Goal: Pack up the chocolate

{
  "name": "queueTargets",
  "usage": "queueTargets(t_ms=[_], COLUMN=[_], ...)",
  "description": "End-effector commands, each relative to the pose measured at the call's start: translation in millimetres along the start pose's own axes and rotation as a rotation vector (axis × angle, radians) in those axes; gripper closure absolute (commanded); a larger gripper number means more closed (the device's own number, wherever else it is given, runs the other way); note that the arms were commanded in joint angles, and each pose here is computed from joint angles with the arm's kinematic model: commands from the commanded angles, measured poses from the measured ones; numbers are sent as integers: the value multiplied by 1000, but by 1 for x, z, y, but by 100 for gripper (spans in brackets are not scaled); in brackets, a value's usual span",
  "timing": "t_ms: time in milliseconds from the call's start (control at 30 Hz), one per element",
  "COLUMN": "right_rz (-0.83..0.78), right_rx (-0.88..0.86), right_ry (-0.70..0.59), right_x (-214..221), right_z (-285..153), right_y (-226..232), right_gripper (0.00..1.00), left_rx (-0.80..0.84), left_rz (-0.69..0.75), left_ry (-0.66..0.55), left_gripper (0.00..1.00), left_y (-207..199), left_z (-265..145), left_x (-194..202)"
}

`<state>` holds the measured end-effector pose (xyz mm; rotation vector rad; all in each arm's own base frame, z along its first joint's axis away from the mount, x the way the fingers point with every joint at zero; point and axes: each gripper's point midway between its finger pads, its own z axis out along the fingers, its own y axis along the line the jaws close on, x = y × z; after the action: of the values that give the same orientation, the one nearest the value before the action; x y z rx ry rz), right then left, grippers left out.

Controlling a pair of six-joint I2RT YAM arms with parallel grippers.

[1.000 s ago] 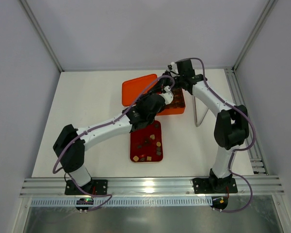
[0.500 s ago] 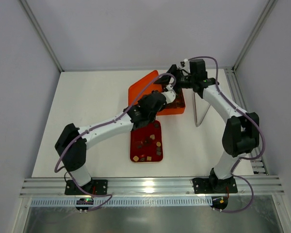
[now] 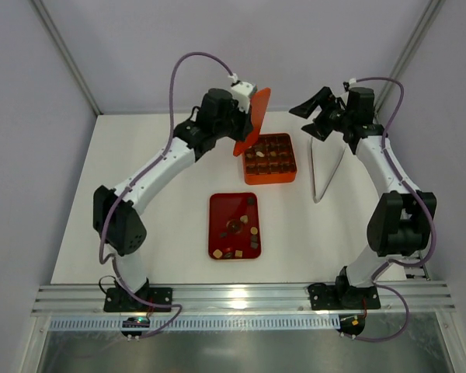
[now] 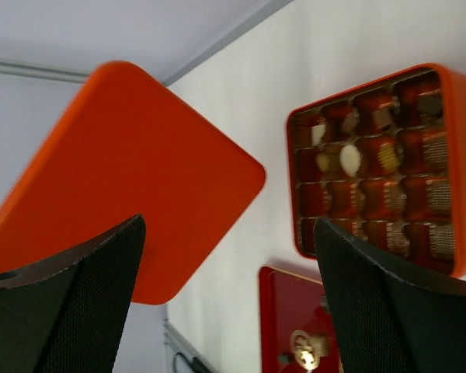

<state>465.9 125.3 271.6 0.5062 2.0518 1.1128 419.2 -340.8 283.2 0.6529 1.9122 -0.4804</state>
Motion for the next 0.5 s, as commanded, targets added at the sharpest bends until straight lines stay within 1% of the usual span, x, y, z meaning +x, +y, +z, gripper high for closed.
queueTargets(t_ms=[0,33,67,133,167,233,267,333,367,400,467], right_rz=[-132,-132,-136,-138,-138,-134,-133,-129,-120,-116,-104], right_rx=[153,179,199,250,266,291,297,308,311,307,291], right_ry=[1,19,26,33,36,37,36,33,30,27,28], right_x=[-7,-4,-3,0,0,3,3,4,4,6,8], right_z=[10,15,18,23,24,27,29,31,31,33,36], right_y=[-36,-47,-54,-72,-78,-89,-92,-98,-100,-103,-102], right_gripper=[12,12,12,14,14,16,16,17,18,19,20], left_rx=[407,447,508,546,562,589,603,659,673,706,734], left_rz=[-355,-460,-490,-582,-606,-647,-712,-754,-827,-840,-909], left_ry=[-10,-15,-6,18,26,41,53,29,38,4,-1], left_gripper=[100,100,100,100,100,100,100,100,100,100,100], left_y=[-41,-37,-42,-41,-40,-42,-41,-41,-40,-39,-37], left_z=[5,14,15,22,34,43,45,58,60,67,71], left_x=[-22,-26,-27,-28,-23,-19,-19,-16,-16,-14,-13])
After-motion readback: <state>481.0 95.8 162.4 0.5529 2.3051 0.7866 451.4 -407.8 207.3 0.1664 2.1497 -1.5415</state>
